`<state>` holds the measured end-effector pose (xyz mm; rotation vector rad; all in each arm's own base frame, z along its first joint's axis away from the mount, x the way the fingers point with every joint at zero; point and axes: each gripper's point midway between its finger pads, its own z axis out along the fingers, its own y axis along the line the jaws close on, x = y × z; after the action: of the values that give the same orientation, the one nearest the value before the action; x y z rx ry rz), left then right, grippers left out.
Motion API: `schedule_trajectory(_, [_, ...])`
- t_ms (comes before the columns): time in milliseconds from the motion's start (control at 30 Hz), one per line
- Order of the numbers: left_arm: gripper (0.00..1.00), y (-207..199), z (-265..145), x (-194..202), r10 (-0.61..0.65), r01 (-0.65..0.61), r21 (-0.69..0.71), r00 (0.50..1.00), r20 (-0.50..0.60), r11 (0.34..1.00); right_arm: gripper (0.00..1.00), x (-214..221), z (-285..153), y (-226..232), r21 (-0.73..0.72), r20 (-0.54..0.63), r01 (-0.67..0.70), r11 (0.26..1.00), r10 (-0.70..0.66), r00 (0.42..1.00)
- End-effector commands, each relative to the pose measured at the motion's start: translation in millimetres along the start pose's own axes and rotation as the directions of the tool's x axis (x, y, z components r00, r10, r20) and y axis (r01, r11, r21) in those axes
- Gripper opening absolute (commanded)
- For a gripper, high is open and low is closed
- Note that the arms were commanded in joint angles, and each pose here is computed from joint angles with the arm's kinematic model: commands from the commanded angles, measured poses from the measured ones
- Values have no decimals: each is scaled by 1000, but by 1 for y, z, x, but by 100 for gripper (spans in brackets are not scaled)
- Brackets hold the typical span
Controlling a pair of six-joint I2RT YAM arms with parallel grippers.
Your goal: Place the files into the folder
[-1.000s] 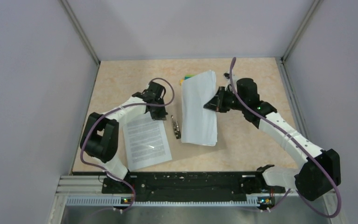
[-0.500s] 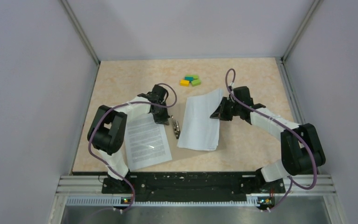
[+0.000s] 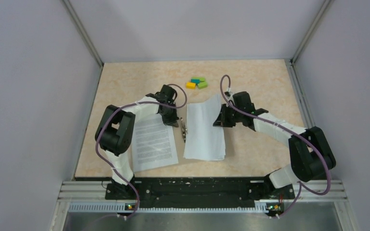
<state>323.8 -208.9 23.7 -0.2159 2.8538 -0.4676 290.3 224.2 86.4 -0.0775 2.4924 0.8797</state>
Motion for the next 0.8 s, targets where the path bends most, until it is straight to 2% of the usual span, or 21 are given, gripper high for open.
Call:
schedule_trajectory(0, [0,-7,8,-2,42,-42,7,999,-12,999,0,3,1,-5,23,9,60,998,-60,998])
schedule_trajectory(300, [0,-9,12,-10,115,-115,0,993,-40,993,0,15,-5,-16,72,-40,123,990,-120,992])
schedule_trajectory(767, [0,-24,19,-12,155,-151,65,985,-78,986,0,-4,12,-11,60,1,156,986,-156,988])
